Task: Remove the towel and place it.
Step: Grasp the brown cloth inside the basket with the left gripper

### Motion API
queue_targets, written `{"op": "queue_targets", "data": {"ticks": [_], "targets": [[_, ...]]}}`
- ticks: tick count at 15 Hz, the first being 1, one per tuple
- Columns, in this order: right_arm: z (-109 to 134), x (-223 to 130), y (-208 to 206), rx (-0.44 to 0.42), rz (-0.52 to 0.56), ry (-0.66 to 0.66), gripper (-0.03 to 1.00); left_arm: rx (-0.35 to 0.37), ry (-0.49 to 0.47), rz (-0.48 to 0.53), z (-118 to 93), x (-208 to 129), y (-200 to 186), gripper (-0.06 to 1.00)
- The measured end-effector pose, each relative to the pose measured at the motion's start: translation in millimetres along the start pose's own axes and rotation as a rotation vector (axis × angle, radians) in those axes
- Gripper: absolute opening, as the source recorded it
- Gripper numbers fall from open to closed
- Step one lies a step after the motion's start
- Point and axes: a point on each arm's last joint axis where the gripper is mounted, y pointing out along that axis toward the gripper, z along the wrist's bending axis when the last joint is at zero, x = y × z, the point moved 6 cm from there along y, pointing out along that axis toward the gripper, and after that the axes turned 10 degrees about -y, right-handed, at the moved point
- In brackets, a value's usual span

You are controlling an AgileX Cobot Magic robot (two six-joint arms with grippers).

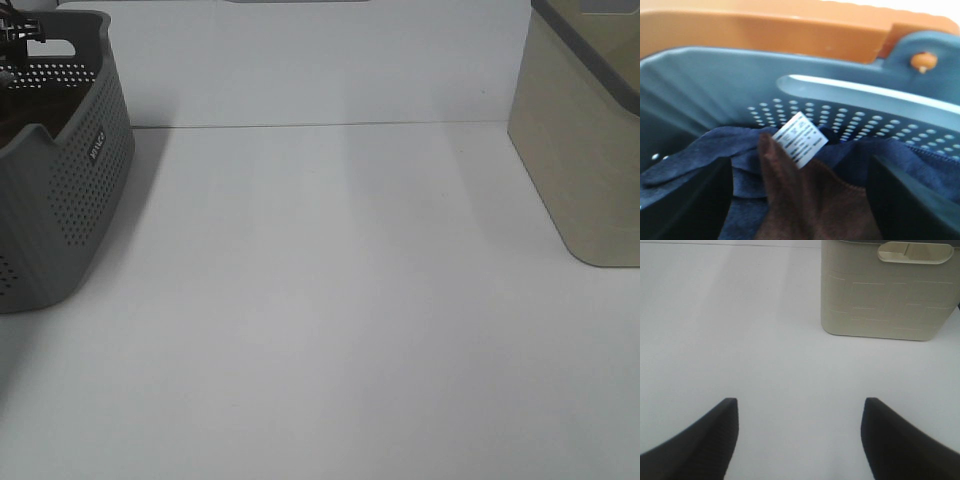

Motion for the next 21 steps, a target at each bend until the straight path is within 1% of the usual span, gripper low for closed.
{"op": "queue_targets", "data": {"ticks": [2,3,7,8,9,11,12,15,17,19,21], "targets": [[0.0,0.0,0.0,0.000,0.000,0.000,0.66,-0.026,-0.014,-0.010,-3.7,-1.6,6.6,0.71],[0.0,0.0,0.0,0.000,0.000,0.000,0.66,-0.028,-0.016,-0.004,-3.9,-4.8,11.4,0.69],[0.0,0.0,0.0,0.000,0.000,0.000,0.66,-0.025,-0.007,0.011,-3.1,-13.5,24.1,0.55],[0.0,0.0,0.0,0.000,0.000,0.000,0.66,-0.026,0.002,0.012,-3.1,-14.0,24.5,0.48],[0.0,0.0,0.0,0.000,0.000,0.000,0.66,-0.026,0.010,0.012,-3.1,-14.0,24.5,0.38],[0.0,0.0,0.0,0.000,0.000,0.000,0.66,-0.026,0.029,0.013,-3.6,-14.3,24.5,0.14],[0.0,0.0,0.0,0.000,0.000,0.000,0.66,-0.027,0.056,0.014,-4.7,-13.5,22.0,0.00],[0.0,0.0,0.0,0.000,0.000,0.000,0.66,-0.037,0.076,0.002,-12.5,-7.3,8.0,0.00],[0.0,0.0,0.0,0.000,0.000,0.000,0.66,-0.045,0.087,-0.010,-18.2,0.9,-9.9,0.00],[0.0,0.0,0.0,0.000,0.000,0.000,0.66,-0.052,0.106,-0.021,-24.2,11.1,-36.0,0.00],[0.0,0.0,0.0,0.000,0.000,0.000,0.66,-0.070,0.134,-0.044,-35.6,21.7,-68.1,0.00]]}}
